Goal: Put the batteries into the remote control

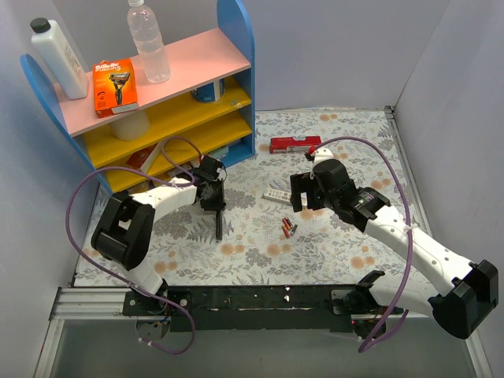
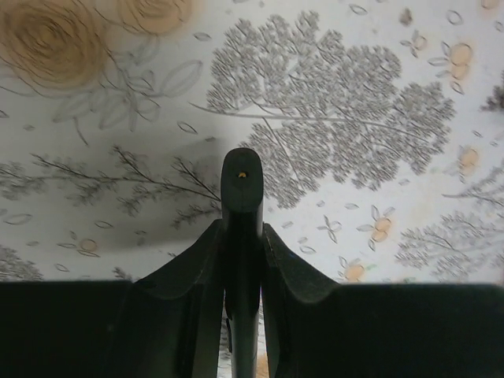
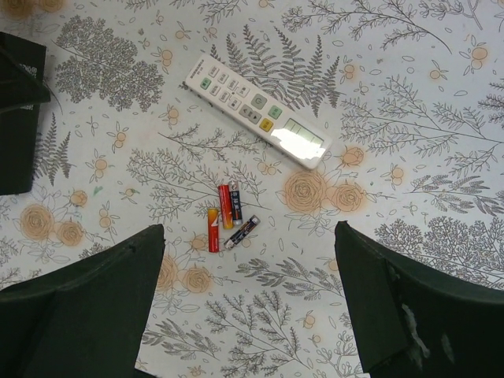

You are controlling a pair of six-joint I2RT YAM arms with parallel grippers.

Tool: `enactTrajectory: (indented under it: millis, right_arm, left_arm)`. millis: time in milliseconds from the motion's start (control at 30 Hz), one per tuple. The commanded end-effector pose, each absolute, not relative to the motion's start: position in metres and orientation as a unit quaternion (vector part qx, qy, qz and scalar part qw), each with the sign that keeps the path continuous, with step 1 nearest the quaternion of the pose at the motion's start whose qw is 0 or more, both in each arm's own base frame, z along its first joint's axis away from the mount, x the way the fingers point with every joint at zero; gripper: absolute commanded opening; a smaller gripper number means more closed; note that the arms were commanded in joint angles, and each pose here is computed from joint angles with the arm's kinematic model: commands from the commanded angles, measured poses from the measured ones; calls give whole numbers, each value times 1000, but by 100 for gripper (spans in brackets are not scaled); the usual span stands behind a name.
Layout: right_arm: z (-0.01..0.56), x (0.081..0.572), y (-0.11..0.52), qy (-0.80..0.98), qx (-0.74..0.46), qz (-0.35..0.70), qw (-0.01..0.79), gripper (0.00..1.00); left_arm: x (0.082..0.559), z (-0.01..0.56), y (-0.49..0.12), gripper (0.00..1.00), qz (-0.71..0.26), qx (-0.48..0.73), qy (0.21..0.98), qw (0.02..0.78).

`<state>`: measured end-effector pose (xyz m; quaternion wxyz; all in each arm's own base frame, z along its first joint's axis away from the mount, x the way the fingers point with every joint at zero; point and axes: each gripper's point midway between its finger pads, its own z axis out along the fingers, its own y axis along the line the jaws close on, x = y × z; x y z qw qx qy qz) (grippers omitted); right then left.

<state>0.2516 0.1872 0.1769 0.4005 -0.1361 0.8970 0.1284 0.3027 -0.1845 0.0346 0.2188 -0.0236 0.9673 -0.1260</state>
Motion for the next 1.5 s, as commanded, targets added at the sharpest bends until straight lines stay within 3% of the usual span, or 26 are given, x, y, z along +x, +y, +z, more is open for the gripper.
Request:
enactTrajectory:
  millis: [0, 200, 300, 367, 433, 567, 1033, 1267, 1467]
  right_arm:
    - [182, 254, 187, 892, -123, 143, 410, 95]
    - [177, 255, 186, 897, -120, 141, 401, 95]
    - [173, 256, 184, 900, -118, 137, 396, 95]
    - [171, 257, 183, 901, -115, 136, 395, 95]
    - [170, 258, 183, 902, -113, 136, 393, 95]
    - [170, 260, 183, 904, -108, 135, 390, 95]
    - [170, 267, 177, 907, -89, 131, 389, 96]
    - [180, 272, 173, 902, -72, 129, 405, 96]
    - [213, 280, 167, 875, -42, 138, 462, 98]
  left_arm:
    - [317, 38, -145, 19, -6, 2, 973, 230]
    - [322, 37, -107, 21, 117, 19, 970, 212]
    - [322, 38, -111, 30, 120, 29, 971, 206]
    - [319, 36, -115, 43, 124, 37, 971, 200]
    - [318, 36, -130, 54, 114, 47, 971, 203]
    - [313, 36, -156, 64, 85, 59, 975, 198]
    - [299, 80, -216, 85, -73, 45, 967, 238]
    - [299, 115, -205, 97, -102, 10, 948, 302]
    - [305, 160, -181, 98, -178, -67, 914, 359]
